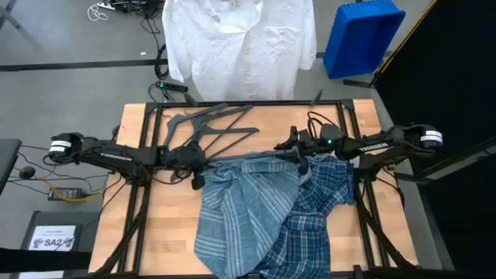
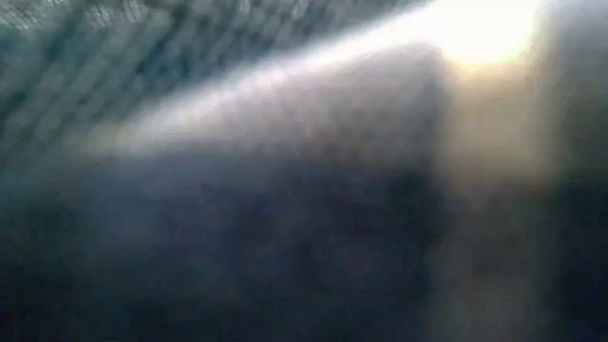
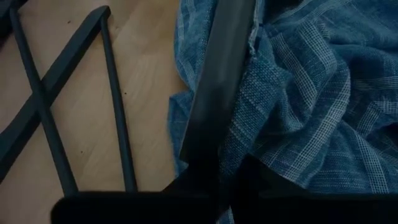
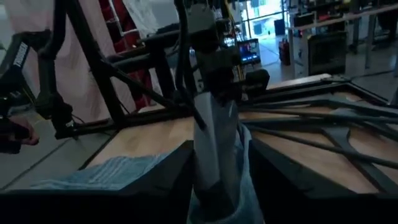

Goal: Hang clothes
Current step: Insert the black hanger into the green shirt

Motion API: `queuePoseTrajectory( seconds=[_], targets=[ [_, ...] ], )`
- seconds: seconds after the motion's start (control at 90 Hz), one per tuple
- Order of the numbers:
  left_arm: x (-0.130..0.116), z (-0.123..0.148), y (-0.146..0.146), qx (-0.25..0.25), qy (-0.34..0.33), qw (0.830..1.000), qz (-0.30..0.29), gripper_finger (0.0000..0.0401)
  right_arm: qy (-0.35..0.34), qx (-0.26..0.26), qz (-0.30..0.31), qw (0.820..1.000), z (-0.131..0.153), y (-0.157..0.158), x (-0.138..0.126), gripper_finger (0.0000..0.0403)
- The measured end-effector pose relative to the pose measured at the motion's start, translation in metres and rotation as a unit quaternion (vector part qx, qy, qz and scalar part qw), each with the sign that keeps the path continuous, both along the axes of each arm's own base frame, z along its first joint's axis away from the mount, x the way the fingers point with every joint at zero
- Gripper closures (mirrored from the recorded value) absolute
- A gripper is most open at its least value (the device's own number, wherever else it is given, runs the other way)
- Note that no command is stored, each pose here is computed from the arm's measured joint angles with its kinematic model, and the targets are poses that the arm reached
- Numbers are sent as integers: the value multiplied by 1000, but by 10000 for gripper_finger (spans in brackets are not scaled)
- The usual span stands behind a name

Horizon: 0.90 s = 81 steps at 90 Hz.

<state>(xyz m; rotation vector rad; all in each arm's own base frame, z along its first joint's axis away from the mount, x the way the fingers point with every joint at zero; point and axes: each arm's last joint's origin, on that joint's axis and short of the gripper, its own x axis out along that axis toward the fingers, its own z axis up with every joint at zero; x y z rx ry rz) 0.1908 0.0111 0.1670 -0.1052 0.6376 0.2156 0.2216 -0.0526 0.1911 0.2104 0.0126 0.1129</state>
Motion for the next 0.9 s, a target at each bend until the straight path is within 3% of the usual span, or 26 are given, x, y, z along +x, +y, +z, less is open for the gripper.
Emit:
queuePoseTrajectory(
  seconds=[0.244,0.689,0.9],
  targets=[
    [0,0,0,0,1,1000,0,401,-4,0,-21,1000,1,-1,0,297],
    [-1,-1,0,-21,5,1000,14,401,4,-22,-2,1000,-1,0,0,387],
    [-1,-2,0,-22,5,1000,14,401,7,-25,2,1000,-1,-1,0,388]
  ],
)
